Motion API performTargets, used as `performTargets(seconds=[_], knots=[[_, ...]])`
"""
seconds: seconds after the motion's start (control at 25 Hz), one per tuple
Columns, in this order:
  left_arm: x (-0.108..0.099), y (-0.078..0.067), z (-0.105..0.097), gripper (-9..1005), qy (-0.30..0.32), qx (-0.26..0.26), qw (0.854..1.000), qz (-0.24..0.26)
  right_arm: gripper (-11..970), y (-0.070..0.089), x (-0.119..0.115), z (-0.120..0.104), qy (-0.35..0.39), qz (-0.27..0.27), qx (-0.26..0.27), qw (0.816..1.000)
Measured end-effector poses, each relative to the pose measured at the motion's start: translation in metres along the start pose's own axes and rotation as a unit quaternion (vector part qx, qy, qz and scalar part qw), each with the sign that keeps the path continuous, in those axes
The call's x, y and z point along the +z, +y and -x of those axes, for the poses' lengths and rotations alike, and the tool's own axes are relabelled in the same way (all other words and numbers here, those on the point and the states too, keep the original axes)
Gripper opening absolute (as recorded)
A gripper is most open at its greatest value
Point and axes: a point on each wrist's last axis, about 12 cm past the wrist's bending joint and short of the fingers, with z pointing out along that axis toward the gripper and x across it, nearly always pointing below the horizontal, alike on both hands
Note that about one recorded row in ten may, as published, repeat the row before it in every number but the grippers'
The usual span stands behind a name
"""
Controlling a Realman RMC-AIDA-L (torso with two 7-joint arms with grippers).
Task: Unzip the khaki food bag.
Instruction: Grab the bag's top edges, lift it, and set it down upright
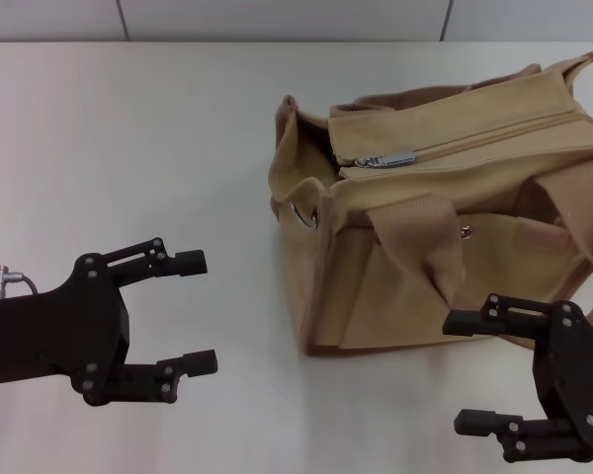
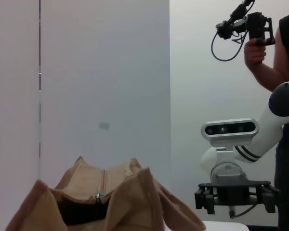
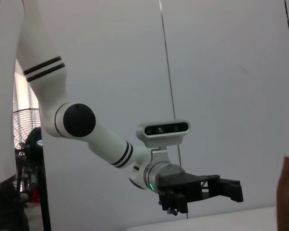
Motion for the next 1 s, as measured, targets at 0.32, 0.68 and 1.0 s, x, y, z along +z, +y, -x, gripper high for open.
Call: performTargets(seconds=[0.32,0.68,1.0], knots=[[0.002,0.0,-0.002,847,0.001,-0.002,1.0,0.0,759,0.001,0.0,-0.001,0.0,-0.003,0.001,1.0],[0.017,0.007,-0.014,832,0.02,-0.016,0.999,0.043,760,0.001,-0.013,0.002,-0.054,-0.09,-0.016,0.994],[0.046,0.015,-0.022,819,0.008,-0.046,0.997,0.053,759,0.019,-0.04,-0.001,-0.161,-0.265,-0.067,0.948]])
